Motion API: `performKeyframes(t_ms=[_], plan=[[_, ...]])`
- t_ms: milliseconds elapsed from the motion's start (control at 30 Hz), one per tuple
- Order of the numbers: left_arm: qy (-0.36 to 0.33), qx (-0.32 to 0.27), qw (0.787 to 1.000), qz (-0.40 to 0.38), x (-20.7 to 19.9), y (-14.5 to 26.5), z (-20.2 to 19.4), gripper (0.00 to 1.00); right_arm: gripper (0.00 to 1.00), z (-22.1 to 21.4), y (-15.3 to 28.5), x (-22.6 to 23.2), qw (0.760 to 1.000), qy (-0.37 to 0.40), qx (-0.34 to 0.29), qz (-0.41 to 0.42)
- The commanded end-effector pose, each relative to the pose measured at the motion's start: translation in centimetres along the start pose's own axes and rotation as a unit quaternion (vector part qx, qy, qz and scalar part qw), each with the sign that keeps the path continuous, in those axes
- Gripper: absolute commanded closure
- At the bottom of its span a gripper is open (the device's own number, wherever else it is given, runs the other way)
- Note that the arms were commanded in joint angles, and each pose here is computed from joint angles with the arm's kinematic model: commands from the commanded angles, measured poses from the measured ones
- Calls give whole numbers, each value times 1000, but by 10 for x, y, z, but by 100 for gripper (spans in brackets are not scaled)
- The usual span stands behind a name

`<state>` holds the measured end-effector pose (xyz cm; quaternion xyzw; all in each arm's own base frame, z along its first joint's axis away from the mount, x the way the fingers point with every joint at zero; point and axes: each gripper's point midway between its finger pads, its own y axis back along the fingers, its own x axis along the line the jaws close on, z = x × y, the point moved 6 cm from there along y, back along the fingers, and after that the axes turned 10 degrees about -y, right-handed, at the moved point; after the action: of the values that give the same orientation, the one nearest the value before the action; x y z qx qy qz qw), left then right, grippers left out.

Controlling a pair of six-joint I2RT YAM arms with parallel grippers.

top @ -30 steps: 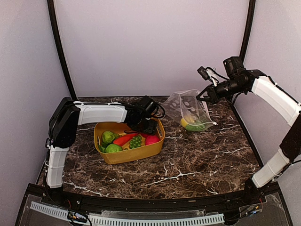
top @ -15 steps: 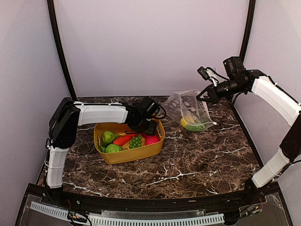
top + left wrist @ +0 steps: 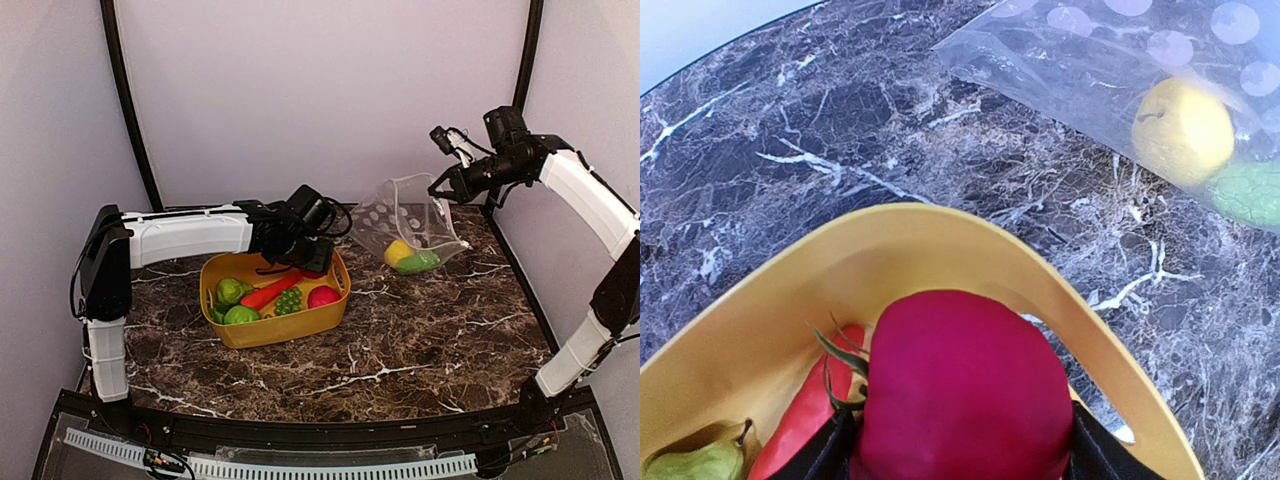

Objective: Place the food in the zip-top bag and seal the zipper
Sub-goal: Pick up the fake vegetable from the bin, then place the fake vegetable in the zipper food storage bag.

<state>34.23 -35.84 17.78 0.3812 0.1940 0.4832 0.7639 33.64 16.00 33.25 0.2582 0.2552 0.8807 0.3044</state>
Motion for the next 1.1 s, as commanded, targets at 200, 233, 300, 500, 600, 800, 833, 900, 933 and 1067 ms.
performKeyframes(t_ms=[200,233,300,500,600,800,833,900,933,1067], plan=[[7,-54,999,0,15,58,10,53,100,52,77,-54,982,8,-89,-165],[8,-59,998,-2,15,62,11,53,100,46,70,-51,985,5,-80,-153],[8,-75,997,-13,13,69,15,54,100,34,49,-38,991,10,-54,-121],[-6,-180,978,-107,-13,102,43,56,100,-4,-12,-2,1000,3,25,-9],[-15,-222,963,-151,-27,117,47,57,100,-7,-25,7,999,3,39,23],[-74,-335,907,-243,-60,158,55,57,100,-1,-32,18,997,-5,41,61],[-81,-349,895,-267,-67,164,57,57,100,0,-33,20,997,-7,42,68],[-86,-360,882,-292,-75,168,61,57,100,0,-34,23,996,-12,43,79],[-90,-361,877,-302,-80,167,63,58,100,1,-34,24,995,-14,43,85],[-101,-366,869,-318,-96,160,72,57,100,5,-31,30,993,-24,41,106]])
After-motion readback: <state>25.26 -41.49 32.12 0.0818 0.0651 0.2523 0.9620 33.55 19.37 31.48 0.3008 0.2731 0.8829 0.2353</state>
